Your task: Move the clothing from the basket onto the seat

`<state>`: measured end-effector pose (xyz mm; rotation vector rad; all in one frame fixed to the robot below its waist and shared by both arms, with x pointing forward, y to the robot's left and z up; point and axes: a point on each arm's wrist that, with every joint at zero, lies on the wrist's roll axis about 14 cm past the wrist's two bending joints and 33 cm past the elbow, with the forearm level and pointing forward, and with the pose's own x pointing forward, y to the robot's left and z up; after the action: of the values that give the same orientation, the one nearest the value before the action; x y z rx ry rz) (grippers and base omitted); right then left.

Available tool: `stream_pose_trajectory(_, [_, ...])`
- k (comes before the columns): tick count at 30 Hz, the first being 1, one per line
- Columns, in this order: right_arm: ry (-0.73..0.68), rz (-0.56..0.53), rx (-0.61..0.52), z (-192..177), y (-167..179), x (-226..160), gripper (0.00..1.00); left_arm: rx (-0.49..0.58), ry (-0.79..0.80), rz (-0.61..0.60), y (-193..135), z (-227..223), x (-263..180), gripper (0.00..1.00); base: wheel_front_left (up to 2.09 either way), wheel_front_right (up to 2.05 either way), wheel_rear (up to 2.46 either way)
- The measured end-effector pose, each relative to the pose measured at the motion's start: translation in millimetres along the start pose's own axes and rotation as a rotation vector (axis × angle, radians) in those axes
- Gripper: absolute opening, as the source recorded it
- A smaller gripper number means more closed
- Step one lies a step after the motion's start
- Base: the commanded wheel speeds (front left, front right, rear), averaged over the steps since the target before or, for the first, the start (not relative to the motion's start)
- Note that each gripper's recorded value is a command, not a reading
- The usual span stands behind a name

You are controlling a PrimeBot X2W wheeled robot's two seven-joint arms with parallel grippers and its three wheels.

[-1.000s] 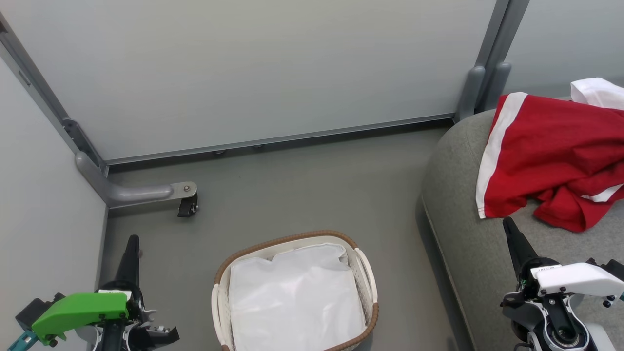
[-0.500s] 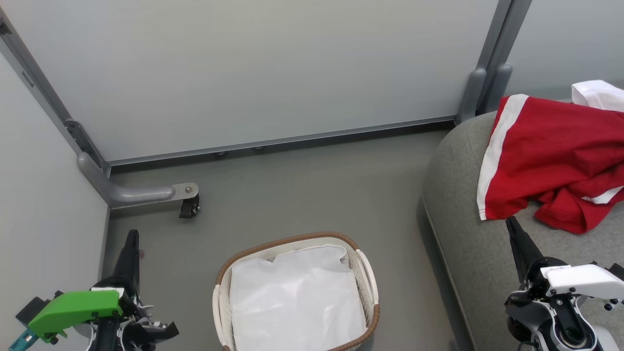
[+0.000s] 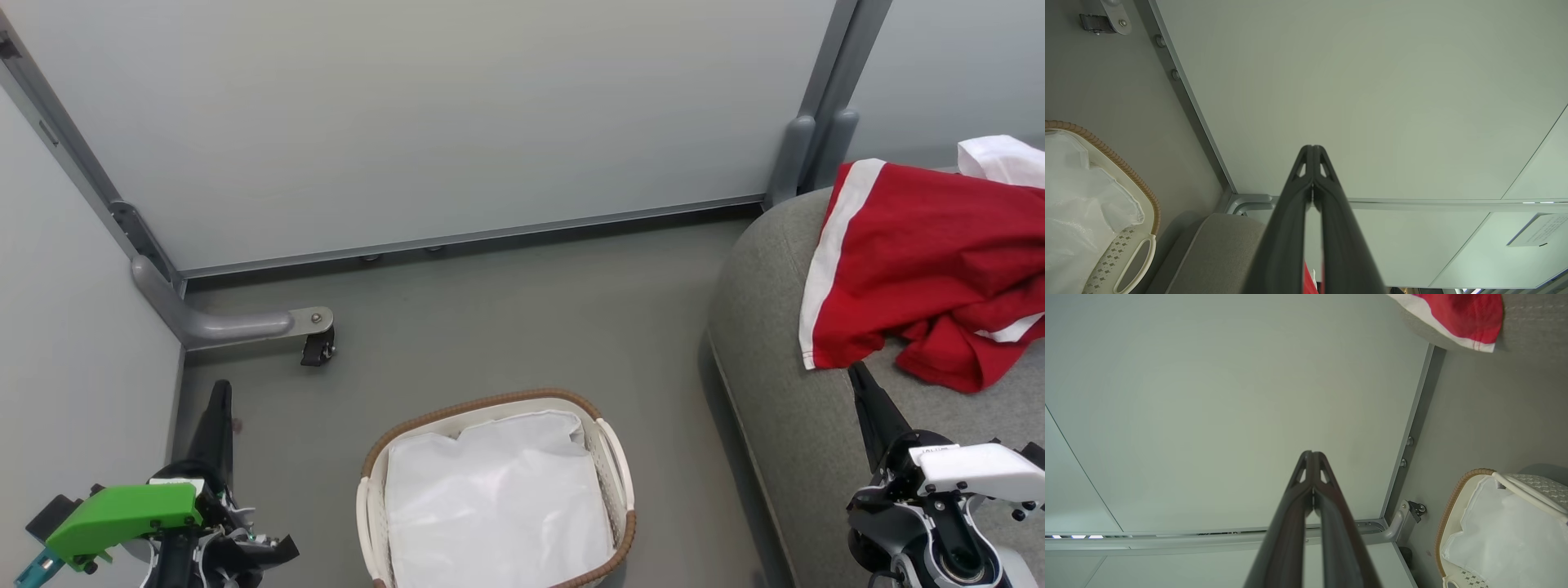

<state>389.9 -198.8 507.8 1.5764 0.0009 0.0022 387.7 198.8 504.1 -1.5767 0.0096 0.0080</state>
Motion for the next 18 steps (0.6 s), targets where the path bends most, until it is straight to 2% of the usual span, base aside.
stream_pose_trajectory(18, [0.000, 0.000, 0.000, 0.0, 0.1, 0.0, 0.00, 0.000, 0.000, 0.000, 0.0, 0.0, 0.0, 0.00, 0.00, 0.00, 0.00])
